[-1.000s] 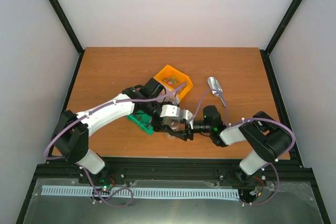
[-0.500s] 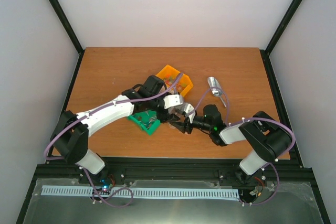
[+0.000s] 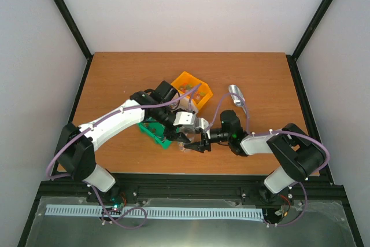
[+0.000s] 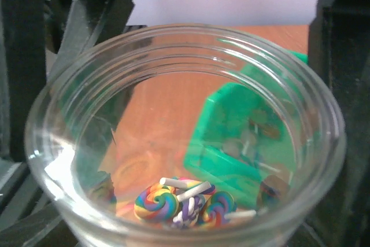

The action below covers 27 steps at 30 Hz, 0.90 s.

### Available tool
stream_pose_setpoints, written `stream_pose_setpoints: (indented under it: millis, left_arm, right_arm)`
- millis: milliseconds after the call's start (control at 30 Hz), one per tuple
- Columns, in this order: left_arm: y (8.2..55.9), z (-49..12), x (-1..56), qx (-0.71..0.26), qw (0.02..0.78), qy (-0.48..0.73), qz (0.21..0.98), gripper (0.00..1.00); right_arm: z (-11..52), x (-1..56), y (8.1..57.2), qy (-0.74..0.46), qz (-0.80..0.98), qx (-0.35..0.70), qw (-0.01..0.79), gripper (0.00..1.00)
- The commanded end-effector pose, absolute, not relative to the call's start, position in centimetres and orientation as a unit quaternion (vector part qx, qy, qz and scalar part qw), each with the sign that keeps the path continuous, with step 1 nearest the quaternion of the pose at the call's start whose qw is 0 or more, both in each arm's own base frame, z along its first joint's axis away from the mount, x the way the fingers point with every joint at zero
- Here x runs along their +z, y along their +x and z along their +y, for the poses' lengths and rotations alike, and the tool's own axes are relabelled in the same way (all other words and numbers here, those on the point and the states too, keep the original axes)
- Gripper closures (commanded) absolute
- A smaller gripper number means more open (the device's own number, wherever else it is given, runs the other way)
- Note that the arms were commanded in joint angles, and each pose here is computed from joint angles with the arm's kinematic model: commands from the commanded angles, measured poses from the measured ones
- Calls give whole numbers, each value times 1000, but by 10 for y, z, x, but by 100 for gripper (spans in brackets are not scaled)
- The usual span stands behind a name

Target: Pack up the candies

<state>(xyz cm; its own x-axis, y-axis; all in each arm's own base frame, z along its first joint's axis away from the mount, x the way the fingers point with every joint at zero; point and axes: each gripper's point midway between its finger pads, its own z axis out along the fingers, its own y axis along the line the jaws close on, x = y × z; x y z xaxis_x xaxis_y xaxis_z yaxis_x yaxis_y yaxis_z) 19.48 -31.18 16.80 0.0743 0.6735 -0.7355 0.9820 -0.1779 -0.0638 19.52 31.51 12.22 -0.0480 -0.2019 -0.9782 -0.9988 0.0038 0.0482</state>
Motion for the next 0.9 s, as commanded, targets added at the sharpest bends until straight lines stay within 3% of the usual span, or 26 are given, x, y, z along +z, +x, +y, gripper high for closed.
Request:
stream_pose_setpoints:
  millis: [0, 100, 233, 333, 567, 867]
  left_arm:
    - [149, -307, 191, -397, 197, 736, 511, 34]
    - [167, -311, 190, -369, 221, 714, 553, 31]
    - [211, -316, 183, -295, 290, 661, 626, 13]
    - [236, -315, 181, -271, 305, 613, 677, 11]
    - [251, -322, 183, -285, 323, 562, 706, 13]
    - [251, -323, 179, -286, 317, 573, 700, 31]
  right_arm:
    - [323, 149, 184, -568, 505, 490, 428, 81]
    - [323, 145, 195, -560, 523, 464, 444, 82]
    - [322, 143, 210, -538, 551, 438, 465, 82]
    - [321, 144, 229, -512, 575, 411, 489, 83]
    - [320, 149, 256, -468, 607, 380, 518, 84]
    - [318, 154, 251, -468, 600, 390, 519, 85]
